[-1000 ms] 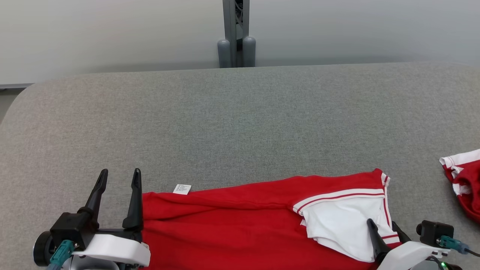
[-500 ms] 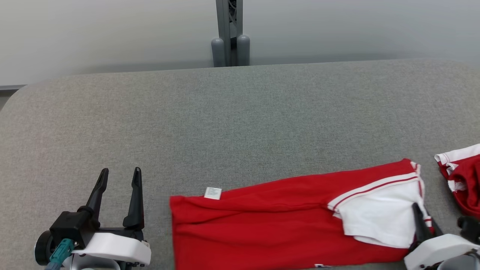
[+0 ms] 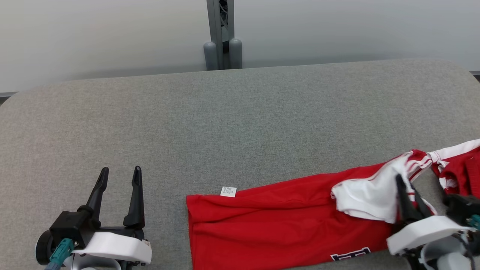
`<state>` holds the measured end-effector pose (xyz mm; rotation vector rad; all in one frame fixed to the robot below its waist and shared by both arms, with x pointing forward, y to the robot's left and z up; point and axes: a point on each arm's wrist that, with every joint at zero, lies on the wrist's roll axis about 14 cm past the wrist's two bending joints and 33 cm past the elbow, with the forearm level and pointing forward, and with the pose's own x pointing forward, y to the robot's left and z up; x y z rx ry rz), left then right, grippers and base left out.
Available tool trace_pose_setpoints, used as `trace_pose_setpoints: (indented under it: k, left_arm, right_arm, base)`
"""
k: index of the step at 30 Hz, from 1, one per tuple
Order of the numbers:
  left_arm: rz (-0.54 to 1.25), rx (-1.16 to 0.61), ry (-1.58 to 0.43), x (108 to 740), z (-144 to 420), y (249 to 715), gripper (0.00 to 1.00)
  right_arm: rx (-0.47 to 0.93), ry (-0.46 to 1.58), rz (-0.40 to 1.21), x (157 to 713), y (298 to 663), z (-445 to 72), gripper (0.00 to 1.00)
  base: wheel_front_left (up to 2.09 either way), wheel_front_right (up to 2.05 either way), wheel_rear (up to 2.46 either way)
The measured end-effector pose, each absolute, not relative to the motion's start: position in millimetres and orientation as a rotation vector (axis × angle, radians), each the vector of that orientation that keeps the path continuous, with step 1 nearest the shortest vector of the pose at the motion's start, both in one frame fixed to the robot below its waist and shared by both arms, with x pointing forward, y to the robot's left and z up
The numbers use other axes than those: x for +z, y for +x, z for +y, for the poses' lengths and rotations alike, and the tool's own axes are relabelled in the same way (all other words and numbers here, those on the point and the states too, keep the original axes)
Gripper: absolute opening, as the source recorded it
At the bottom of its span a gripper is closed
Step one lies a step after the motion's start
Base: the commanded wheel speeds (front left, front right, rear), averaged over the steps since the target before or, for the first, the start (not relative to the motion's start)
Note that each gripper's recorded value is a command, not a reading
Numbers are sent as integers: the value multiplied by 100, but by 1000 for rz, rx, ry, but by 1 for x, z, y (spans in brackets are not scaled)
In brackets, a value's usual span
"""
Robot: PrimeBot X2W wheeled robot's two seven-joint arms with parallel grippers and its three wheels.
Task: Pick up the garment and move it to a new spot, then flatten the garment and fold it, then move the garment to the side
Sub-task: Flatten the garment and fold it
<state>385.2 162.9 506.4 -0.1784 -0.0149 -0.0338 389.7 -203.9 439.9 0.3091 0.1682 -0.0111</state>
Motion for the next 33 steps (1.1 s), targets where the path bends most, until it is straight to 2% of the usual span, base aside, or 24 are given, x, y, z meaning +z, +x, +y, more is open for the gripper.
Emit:
trace_pose_setpoints:
  k: [7,8,10,15,19,25,33]
  left_arm:
    - [-18,-36,-182,507,163,384,100]
    - [-18,-36,-182,507,163,384,100]
    - [-18,-34,-183,507,163,384,100]
    - [-27,-35,-192,510,164,384,100]
    - [-22,-5,-200,507,172,379,100]
    - [-13,21,-204,503,179,376,100]
    - [-3,32,-211,499,180,377,100]
  right_arm:
    - [256,347,76,496,391,-114,0]
    - [256,347,76,496,391,-114,0]
    - [384,361,77,511,385,-72,0]
    - [580,377,119,519,376,-9,0]
    - [721,377,220,499,364,37,0]
    - [850,379,326,475,349,76,0]
    - [913,368,404,455,344,95,0]
  base:
    - [0,0,0]
    - [0,0,0]
    - [0,0,0]
    - [0,0,0]
    - [0,0,0]
    - [0,0,0]
    - [0,0,0]
